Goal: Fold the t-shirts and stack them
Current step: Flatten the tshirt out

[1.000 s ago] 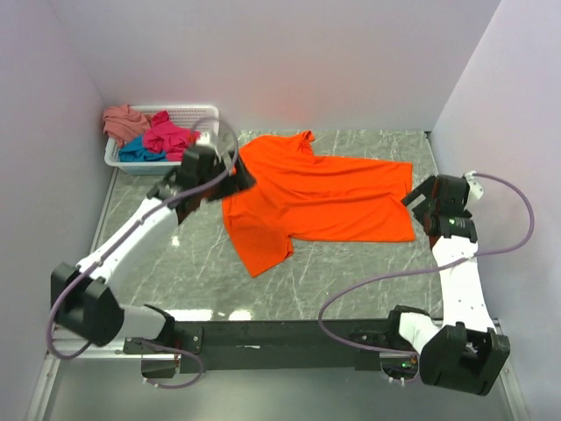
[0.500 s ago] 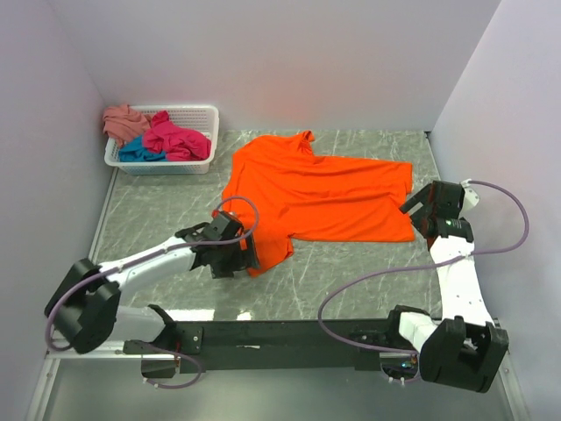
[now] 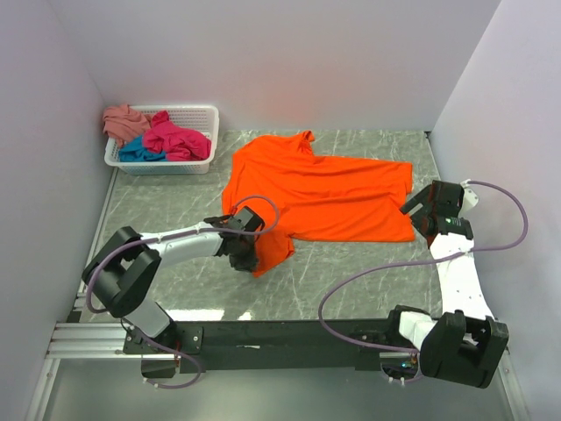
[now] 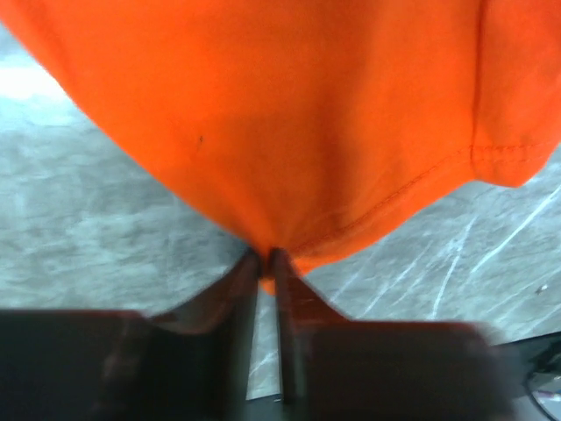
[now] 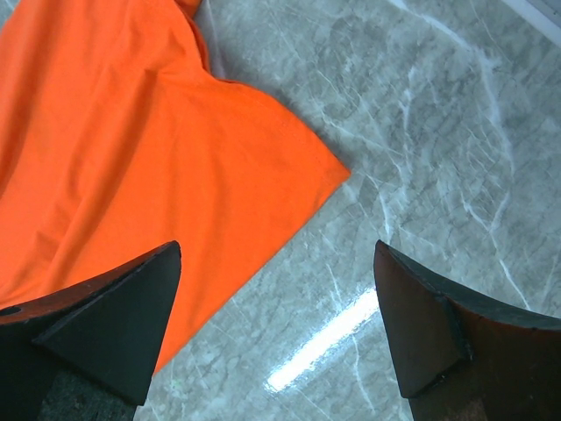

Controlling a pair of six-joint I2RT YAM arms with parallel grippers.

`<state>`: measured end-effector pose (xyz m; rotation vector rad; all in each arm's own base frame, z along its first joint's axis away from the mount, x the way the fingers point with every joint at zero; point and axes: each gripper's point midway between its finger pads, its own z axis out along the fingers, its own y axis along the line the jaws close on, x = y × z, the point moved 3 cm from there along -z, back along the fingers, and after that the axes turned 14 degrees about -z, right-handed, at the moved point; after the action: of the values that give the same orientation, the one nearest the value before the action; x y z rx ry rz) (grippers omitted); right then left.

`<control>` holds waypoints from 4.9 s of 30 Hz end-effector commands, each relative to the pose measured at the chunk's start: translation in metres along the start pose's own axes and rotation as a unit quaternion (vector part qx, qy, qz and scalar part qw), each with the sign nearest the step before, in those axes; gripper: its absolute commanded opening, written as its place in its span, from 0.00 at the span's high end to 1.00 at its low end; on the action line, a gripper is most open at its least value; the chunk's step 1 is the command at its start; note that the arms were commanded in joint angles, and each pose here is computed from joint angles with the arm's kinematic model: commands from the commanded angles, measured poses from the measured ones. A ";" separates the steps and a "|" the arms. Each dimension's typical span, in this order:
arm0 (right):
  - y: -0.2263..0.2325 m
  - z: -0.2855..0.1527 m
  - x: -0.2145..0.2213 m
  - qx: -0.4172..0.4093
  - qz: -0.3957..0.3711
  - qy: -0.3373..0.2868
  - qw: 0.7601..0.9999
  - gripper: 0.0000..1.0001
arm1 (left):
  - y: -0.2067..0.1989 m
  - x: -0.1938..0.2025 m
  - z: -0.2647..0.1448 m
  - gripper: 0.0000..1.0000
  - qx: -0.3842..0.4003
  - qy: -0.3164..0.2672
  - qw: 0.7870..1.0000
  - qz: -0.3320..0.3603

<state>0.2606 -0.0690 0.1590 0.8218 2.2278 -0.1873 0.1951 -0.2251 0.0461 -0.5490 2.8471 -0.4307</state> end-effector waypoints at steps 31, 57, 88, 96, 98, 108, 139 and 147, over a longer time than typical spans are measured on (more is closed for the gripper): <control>-0.014 0.035 0.096 0.021 -0.002 0.187 0.982 0.26 | 0.047 -0.040 -0.029 0.99 -0.056 -0.083 0.993 -0.057; 0.001 0.058 0.070 -0.011 -0.013 0.126 0.992 0.92 | 0.006 -0.069 -0.069 0.99 0.045 -0.120 0.991 -0.046; 0.022 0.032 0.036 -0.082 -0.017 0.082 0.993 1.00 | -0.018 -0.093 -0.098 0.99 0.087 -0.162 0.981 -0.059; 0.024 -0.074 -0.053 -0.113 -0.012 -0.082 0.990 1.00 | -0.067 -0.152 -0.245 0.99 0.203 -0.341 0.913 -0.090; 0.021 -0.111 -0.083 -0.114 -0.009 -0.136 0.984 1.00 | -0.067 -0.160 -0.298 0.99 0.231 -0.390 0.884 -0.112; -0.001 -0.303 -0.157 -0.158 0.034 -0.342 0.926 1.00 | -0.058 -0.143 -0.503 0.99 0.417 -0.531 0.734 -0.075; 0.026 -0.046 -0.107 -0.072 -0.052 -0.172 0.981 1.00 | -0.160 -0.323 -0.196 0.99 0.186 -0.470 0.858 0.089; 0.057 0.082 -0.117 -0.058 -0.097 -0.067 0.991 1.00 | -0.207 -0.376 -0.062 1.00 0.156 -0.389 0.900 0.122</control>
<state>0.3566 -0.0930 0.1569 0.5725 2.2971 -0.1676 0.5799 -0.2323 0.1770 -0.2755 2.0807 -0.3779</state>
